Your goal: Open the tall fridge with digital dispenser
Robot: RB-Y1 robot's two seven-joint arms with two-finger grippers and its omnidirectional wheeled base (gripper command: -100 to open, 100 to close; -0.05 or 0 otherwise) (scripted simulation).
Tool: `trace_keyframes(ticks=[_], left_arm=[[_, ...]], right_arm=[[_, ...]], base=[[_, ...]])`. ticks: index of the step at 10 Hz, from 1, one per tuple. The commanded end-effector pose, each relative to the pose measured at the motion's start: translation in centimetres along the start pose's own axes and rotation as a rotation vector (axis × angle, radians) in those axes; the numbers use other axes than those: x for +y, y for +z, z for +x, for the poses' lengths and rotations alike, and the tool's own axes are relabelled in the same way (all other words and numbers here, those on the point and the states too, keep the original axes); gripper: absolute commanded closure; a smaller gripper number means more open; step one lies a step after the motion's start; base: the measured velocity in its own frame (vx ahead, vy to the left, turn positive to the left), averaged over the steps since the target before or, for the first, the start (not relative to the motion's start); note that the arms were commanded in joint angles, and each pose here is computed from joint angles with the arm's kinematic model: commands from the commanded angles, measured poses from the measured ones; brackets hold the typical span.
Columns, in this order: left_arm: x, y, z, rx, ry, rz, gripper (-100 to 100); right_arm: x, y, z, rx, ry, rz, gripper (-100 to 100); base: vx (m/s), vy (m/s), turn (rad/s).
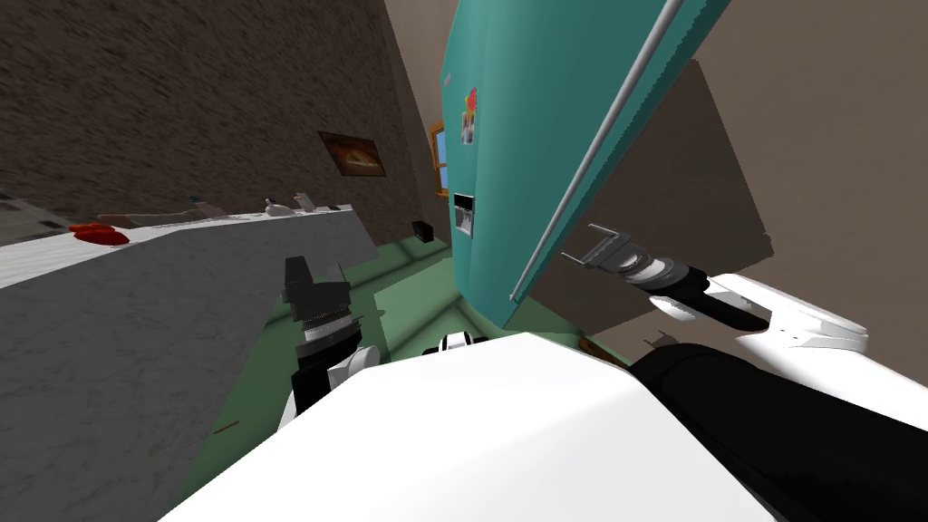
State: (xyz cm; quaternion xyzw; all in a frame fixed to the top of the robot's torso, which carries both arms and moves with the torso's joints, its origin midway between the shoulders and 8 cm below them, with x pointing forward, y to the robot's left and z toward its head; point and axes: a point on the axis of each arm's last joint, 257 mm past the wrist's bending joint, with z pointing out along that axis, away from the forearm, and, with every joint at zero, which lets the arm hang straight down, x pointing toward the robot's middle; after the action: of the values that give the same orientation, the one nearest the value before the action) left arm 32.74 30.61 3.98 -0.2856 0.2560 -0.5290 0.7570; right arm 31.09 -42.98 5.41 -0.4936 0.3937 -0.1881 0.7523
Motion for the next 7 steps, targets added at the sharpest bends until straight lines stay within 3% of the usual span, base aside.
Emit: trace_keyframes(ticks=[1,7], left_arm=[[0.0,0.0,0.0,0.000,0.000,0.000,0],[0.0,0.0,0.0,0.000,0.000,0.000,0]], right_arm=[[-1.9,-0.4,0.6,0.018,-0.128,-0.042,-100],[-5.2,-0.5,1.2,0.031,-0.347,-0.117,-100]], base=[[0.127,-0.001,-0.051],[0.113,0.007,-0.042]])
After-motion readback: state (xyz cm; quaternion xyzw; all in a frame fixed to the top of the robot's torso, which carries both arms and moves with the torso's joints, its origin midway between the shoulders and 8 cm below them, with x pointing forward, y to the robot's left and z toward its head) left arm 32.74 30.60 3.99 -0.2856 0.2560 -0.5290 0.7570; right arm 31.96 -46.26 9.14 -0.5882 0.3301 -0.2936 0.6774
